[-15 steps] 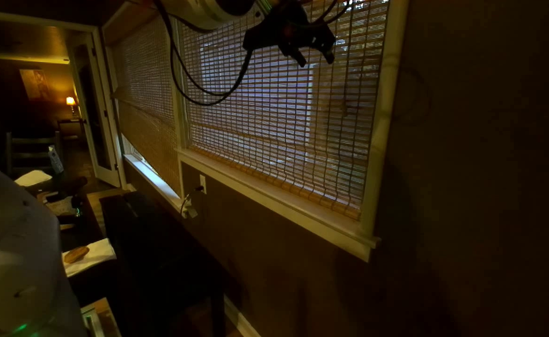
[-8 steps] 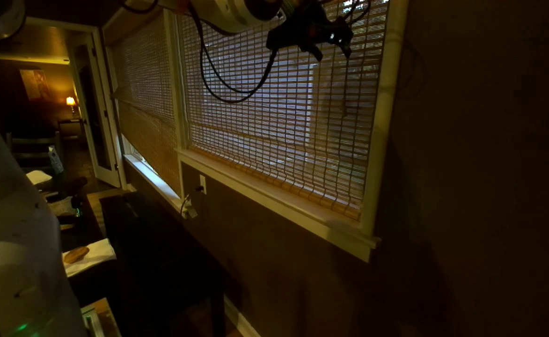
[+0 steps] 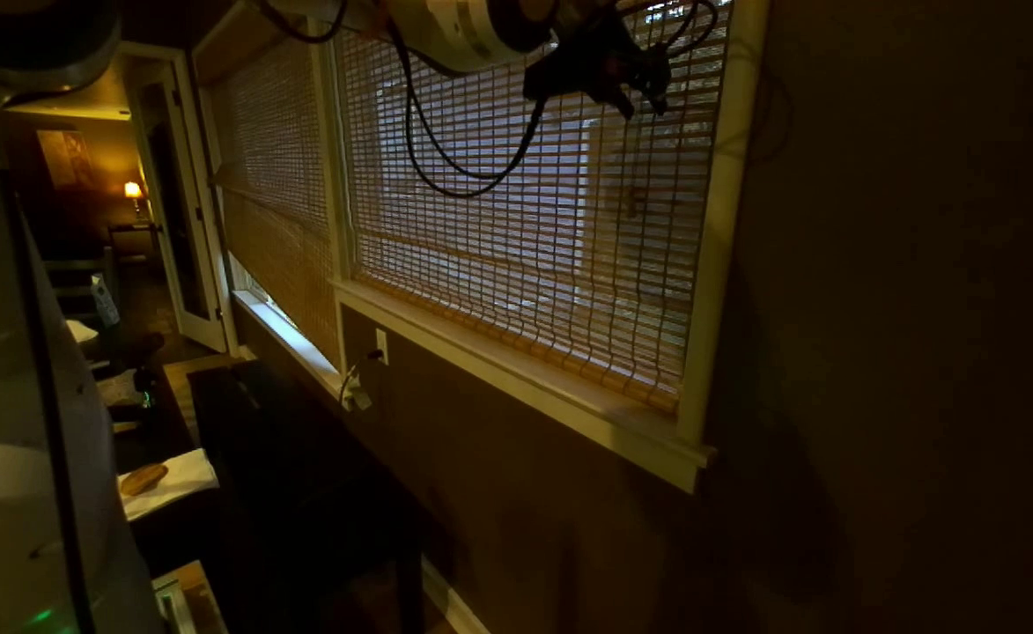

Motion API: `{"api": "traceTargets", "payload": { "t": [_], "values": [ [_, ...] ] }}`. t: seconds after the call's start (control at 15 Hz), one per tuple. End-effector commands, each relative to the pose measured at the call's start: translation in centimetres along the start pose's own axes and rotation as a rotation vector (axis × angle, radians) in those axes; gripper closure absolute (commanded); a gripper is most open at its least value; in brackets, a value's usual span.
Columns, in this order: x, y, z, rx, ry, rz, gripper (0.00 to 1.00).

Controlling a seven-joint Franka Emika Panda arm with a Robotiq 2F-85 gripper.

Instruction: Open the blinds on the window on the right.

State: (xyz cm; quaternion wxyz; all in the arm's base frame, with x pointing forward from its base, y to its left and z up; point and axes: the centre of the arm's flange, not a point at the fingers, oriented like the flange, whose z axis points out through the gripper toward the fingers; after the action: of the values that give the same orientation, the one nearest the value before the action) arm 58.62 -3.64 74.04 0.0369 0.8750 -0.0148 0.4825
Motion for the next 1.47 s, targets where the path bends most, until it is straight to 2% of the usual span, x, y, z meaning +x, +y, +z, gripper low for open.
{"api": "traceTargets", "payload": {
  "t": [0.0, 0.13, 0.27, 0.47, 0.6, 0.8, 1.2, 1.4],
  "values": [
    [0.8, -0.1, 0.6, 0.004, 0.01, -0.015, 0.75],
    [0.7, 0.0, 0.6, 0.008, 0.002, -0.012, 0.9],
    [0.4, 0.2, 0.6, 0.008, 0.007, -0.018, 0.98],
    [-0.1, 0.5, 0.4, 0.009, -0.013, -0.027, 1.0],
    [-0.7, 0.5, 0.3, 0.005, -0.045, -0.032, 0.95],
    [-2.8, 0.1, 0.5, 0.015, -0.122, -0.053, 0.95],
    [-9.7, 0.7, 3.1, 0.016, -0.318, -0.073, 0.96],
    [-12.5, 1.7, 3.9, 0.018, -0.385, -0.089, 0.96]
  ]
}}
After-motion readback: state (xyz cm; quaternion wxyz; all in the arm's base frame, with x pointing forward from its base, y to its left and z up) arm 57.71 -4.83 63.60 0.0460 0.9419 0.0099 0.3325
